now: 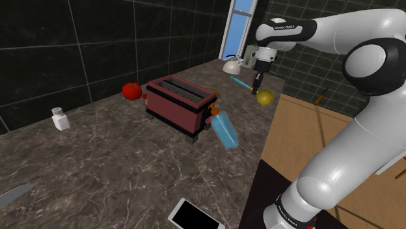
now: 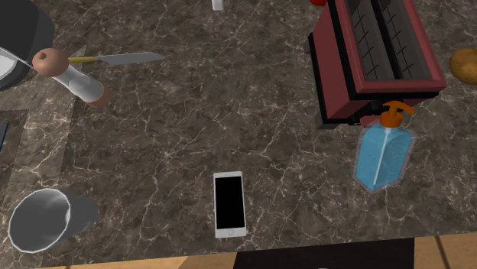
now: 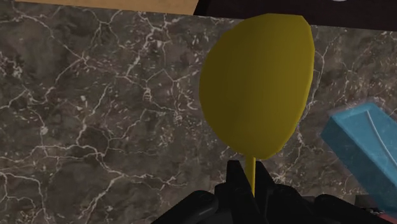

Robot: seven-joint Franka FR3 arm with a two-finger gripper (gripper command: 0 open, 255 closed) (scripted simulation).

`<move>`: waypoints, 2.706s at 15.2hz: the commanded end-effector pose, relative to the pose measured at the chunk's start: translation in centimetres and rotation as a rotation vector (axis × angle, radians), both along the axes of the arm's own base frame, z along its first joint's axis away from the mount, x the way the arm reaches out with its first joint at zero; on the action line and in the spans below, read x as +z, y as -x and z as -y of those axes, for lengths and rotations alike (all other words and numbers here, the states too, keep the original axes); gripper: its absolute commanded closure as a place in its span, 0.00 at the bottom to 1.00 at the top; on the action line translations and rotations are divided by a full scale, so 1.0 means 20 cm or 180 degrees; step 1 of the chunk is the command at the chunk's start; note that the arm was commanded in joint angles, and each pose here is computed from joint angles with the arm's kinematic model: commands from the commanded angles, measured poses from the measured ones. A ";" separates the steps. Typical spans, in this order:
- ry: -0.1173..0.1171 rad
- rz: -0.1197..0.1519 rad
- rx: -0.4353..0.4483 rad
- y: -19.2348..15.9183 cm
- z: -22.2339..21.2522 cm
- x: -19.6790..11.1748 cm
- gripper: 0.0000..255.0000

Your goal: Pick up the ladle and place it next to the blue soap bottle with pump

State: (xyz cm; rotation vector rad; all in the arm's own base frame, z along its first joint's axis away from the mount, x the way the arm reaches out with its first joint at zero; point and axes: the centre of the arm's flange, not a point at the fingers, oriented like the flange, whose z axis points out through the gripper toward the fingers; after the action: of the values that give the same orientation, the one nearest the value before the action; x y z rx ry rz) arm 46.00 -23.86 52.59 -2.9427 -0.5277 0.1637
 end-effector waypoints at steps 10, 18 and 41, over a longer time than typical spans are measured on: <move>0.0001 0.0002 -0.0001 0.00 0.00 -0.29 1.00; 0.0001 0.0002 -0.0001 0.00 0.00 -0.50 1.00; 0.0001 0.0002 -0.0001 0.00 0.00 -0.91 1.00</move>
State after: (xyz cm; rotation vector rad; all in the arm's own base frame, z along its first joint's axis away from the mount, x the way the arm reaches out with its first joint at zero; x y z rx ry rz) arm 46.08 -23.84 34.46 -2.9440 -0.5291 0.1596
